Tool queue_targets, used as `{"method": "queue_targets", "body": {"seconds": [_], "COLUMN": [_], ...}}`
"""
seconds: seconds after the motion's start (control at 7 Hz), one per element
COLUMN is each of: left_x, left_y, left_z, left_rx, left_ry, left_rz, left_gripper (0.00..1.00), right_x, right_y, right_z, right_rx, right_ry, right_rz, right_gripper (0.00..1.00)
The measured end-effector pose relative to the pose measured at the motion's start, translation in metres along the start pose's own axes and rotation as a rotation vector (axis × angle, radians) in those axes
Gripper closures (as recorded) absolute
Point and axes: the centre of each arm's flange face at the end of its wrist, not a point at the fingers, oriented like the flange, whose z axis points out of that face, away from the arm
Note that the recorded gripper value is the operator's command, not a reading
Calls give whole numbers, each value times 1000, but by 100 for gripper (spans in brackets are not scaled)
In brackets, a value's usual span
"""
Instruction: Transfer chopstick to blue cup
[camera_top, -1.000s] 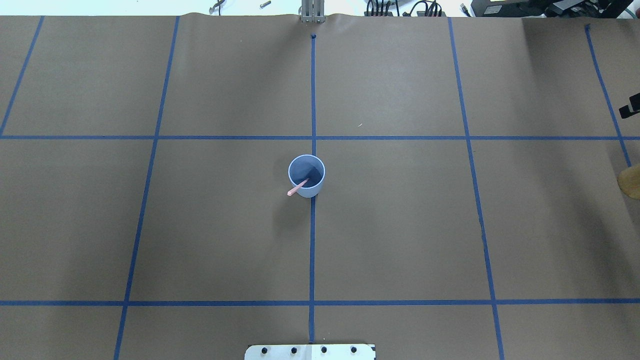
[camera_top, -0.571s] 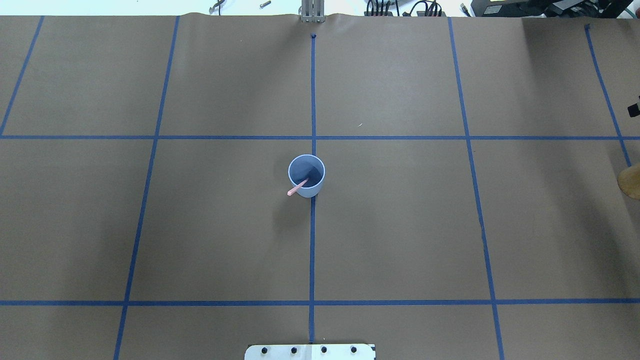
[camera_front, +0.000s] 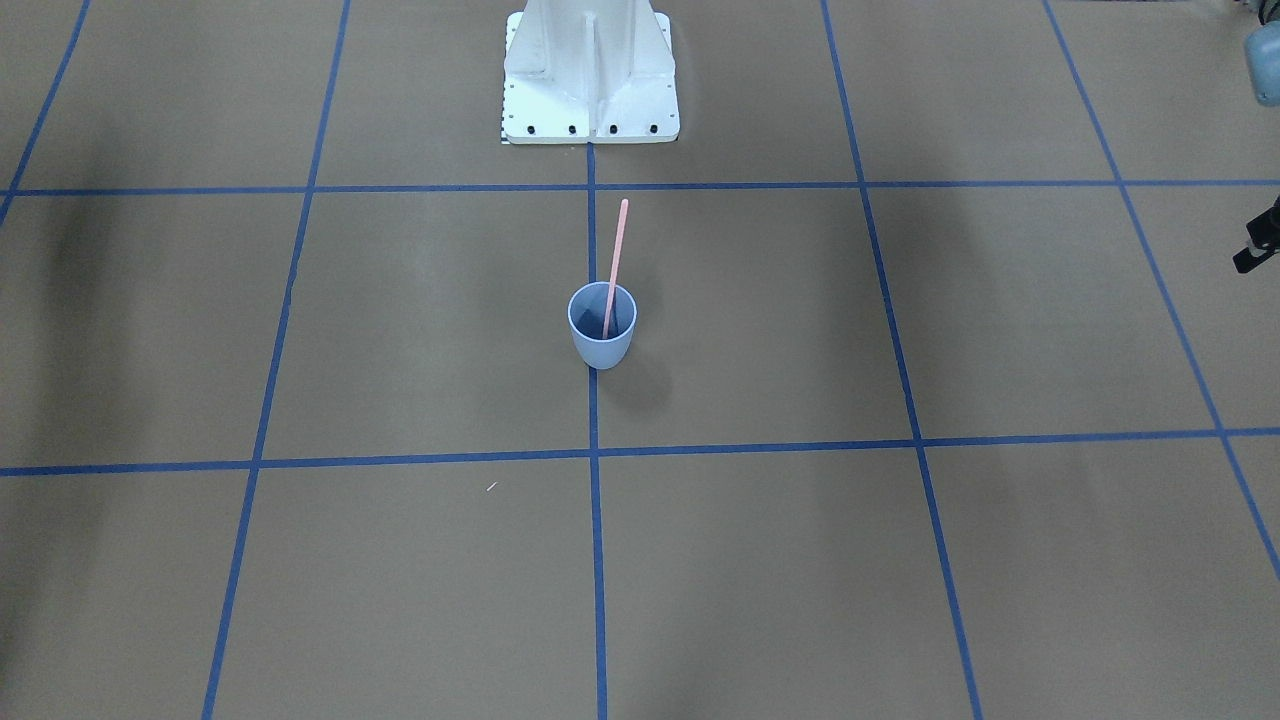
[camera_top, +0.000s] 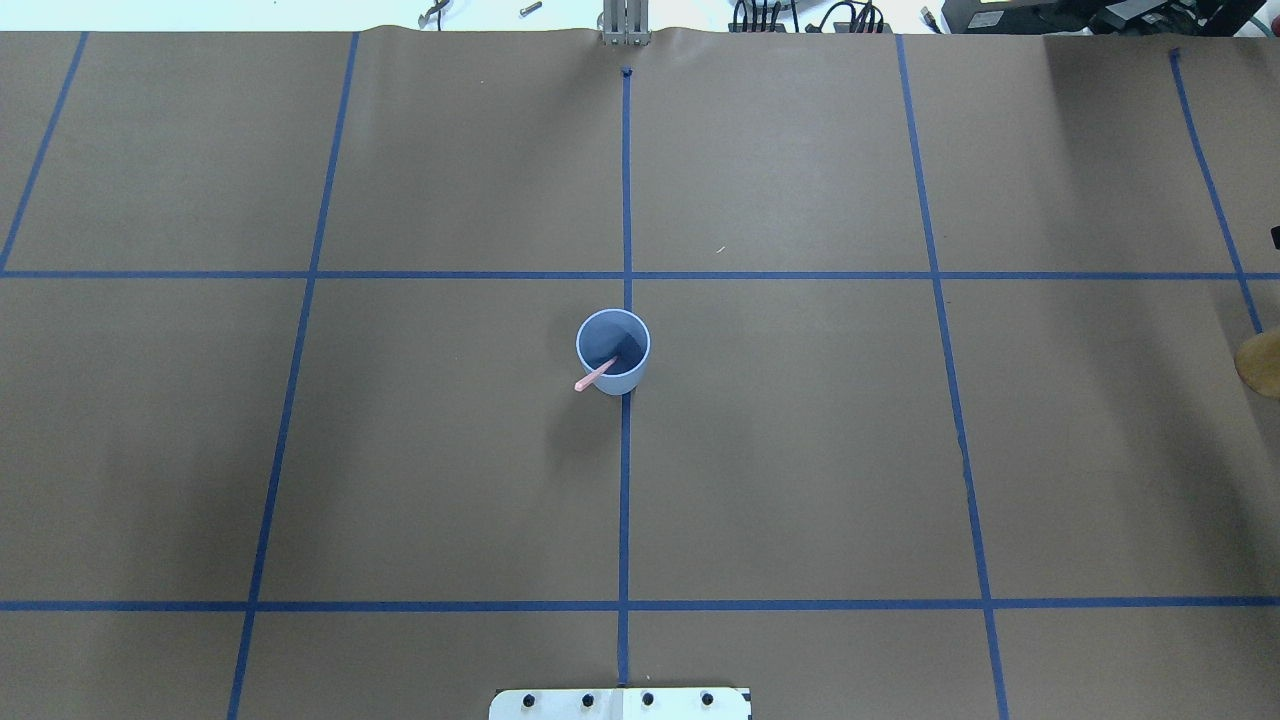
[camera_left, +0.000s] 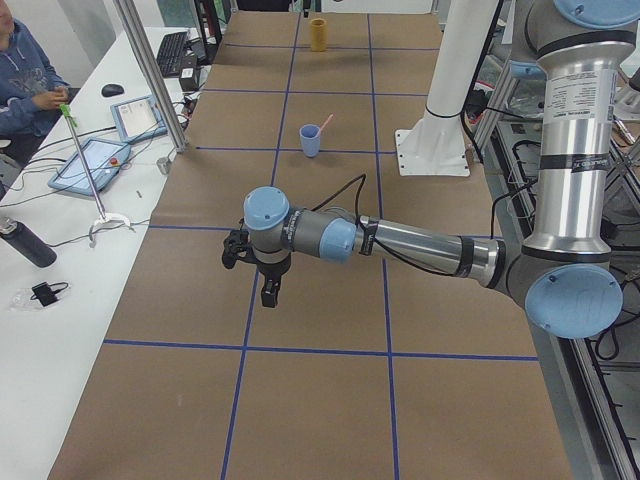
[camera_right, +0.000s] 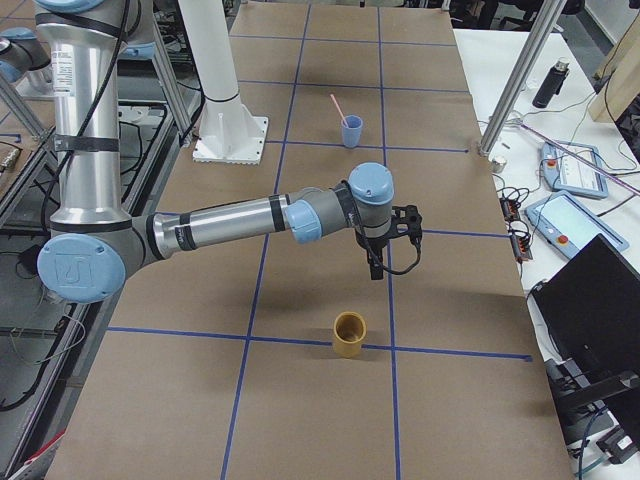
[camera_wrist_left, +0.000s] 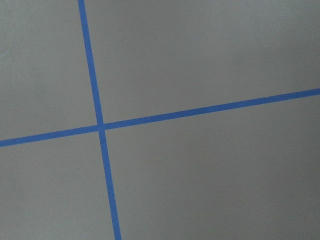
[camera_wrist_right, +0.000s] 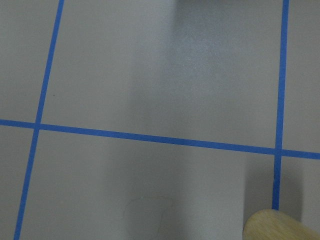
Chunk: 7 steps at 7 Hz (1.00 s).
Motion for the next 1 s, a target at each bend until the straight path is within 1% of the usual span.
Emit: {"method": "queue_targets", "body": {"seconds": [0.14,0.71,1.0], "left_x": [-1,1,-2], "left_y": [3,2,-1], "left_z": [1,-1,0], "left_rx": [-1,8,5], "left_ry": [3,0,-1], "left_rz": [-20,-21,-24], "left_gripper": [2,2,2], "right_x": [2,10,9], "right_y": [8,22,27], "right_z": [-1,-5,-7], "right_rx": [-4,-9,-18], "right_ry": [-2,-9,-47], "right_rz": [5,17,23], "right_gripper": [0,0,0]}}
